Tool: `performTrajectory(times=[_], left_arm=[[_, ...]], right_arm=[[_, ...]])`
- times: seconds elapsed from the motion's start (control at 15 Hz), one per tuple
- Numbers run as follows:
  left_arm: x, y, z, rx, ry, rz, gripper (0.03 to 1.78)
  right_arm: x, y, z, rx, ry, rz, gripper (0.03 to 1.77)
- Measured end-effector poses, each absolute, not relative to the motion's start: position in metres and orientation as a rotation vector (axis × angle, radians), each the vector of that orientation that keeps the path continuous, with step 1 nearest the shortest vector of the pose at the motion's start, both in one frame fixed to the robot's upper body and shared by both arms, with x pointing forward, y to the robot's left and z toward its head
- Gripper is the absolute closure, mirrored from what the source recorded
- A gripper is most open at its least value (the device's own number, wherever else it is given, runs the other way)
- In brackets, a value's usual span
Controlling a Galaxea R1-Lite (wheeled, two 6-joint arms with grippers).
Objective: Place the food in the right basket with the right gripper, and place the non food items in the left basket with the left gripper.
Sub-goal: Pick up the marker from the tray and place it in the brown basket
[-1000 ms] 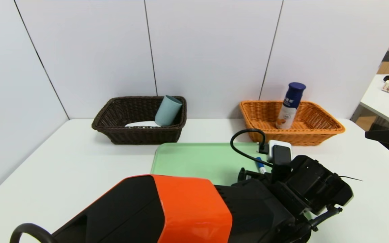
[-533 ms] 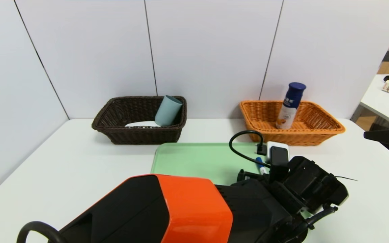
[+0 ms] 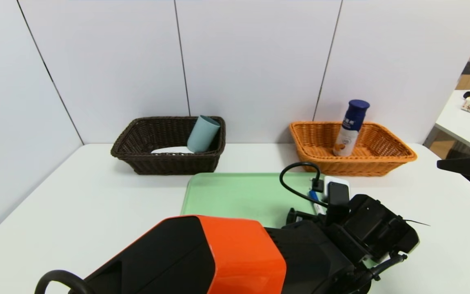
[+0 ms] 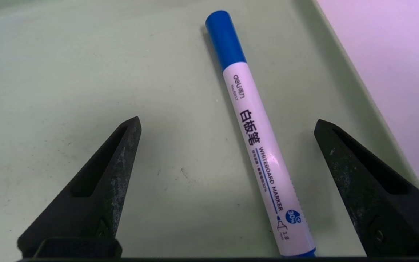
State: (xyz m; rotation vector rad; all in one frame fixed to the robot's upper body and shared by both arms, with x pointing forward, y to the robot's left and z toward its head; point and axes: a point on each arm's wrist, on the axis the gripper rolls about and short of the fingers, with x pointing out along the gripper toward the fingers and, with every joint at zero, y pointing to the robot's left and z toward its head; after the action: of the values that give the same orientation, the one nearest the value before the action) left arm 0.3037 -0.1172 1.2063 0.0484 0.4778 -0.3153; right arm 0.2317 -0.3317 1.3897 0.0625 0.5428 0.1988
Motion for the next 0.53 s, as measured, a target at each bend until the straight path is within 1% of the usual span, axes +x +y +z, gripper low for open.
performTrajectory(times=[0.53], left_arm=[[0.3051,-0.1182,1.2037,0.062,0.477,-0.316,0.12]], right_arm=[[0.2319,-0.3305,1.3903,0.061,0.54,0.207,0.11]])
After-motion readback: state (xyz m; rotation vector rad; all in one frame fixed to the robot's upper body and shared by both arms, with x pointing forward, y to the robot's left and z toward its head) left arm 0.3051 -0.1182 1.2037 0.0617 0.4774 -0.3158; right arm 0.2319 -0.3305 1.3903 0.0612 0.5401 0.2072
